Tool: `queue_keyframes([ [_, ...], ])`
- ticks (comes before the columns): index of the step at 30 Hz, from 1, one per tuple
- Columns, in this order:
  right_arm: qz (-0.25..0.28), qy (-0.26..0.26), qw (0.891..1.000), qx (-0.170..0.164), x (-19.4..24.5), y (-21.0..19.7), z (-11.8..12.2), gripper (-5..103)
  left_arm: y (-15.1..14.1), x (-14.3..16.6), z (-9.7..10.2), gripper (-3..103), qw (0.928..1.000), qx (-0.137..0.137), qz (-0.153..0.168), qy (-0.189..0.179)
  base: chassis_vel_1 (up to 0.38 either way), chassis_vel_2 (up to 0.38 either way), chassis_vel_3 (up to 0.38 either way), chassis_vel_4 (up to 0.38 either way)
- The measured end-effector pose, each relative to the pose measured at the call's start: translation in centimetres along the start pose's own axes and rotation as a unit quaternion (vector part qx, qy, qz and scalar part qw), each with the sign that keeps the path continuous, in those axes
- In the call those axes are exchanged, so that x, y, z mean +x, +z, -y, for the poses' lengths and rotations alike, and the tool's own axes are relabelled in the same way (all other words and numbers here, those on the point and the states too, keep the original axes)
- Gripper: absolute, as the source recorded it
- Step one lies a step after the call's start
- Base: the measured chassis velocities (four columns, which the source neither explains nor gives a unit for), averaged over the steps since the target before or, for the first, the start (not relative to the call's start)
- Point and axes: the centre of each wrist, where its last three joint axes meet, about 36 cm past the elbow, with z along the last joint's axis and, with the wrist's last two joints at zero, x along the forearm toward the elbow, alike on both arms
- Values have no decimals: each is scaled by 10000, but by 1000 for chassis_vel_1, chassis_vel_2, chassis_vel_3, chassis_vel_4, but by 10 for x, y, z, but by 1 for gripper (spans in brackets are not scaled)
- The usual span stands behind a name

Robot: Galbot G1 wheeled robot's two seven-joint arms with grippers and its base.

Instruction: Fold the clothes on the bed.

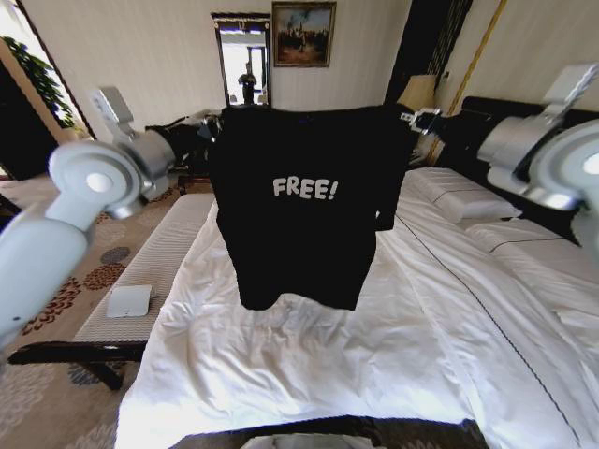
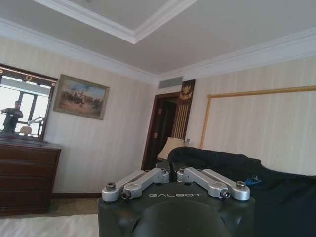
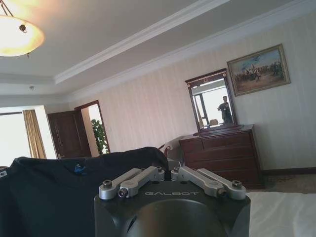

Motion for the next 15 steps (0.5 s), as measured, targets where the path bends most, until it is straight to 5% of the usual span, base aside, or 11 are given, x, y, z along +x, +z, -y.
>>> queue_keyframes([
  [6,67,14,10000,19,13,-9,1,1,-16,7,10,2,9998,-133,-58,98,0,0,0,0],
  [15,-15,-279,9995,130,33,-13,-35,1,-10,70,11,2,9985,-489,-134,-183,0,0,0,0],
])
